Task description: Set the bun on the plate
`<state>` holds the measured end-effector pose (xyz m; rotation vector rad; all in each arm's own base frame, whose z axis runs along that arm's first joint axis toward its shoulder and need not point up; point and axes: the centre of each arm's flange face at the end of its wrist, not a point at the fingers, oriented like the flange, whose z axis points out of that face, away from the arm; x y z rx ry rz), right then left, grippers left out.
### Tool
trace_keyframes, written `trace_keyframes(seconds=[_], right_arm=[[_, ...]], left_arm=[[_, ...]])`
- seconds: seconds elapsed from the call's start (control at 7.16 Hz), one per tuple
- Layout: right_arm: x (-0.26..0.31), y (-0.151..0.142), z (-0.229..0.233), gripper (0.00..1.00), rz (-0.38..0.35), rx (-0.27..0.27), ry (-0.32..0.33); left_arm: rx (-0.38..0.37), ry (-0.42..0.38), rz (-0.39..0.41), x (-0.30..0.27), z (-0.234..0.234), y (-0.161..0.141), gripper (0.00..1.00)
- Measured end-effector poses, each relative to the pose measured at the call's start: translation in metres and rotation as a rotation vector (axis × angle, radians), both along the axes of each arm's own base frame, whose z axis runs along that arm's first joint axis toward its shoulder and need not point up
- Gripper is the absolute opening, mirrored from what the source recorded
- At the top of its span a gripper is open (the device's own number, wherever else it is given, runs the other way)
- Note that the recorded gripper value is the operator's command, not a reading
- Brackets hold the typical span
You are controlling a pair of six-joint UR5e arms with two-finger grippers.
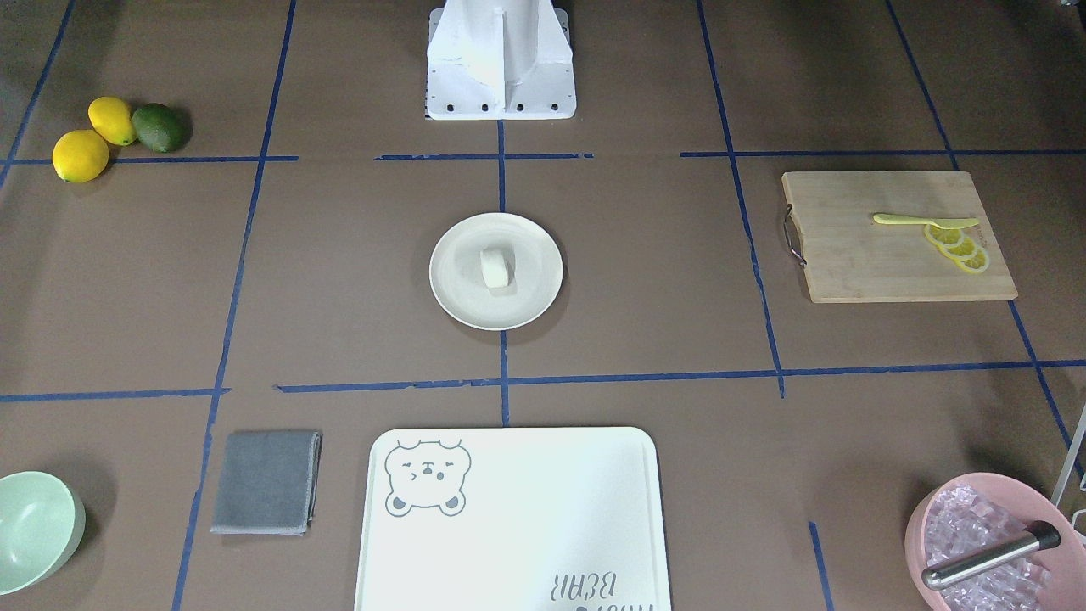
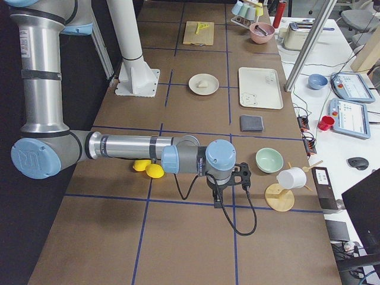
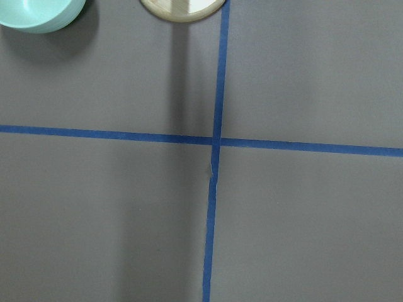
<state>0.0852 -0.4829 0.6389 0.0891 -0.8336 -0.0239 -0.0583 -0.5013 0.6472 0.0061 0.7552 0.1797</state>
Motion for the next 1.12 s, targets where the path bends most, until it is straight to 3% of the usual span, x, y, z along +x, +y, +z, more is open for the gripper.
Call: trace_keyframes(seconds=[1.12], right_arm=[[0.0001, -0.0002, -0.0009, 1.0, 0.0, 0.002, 0.002]], left_arm=[[-0.07, 0.026, -0.083, -0.0074, 0.0127, 0.0091, 1.0]])
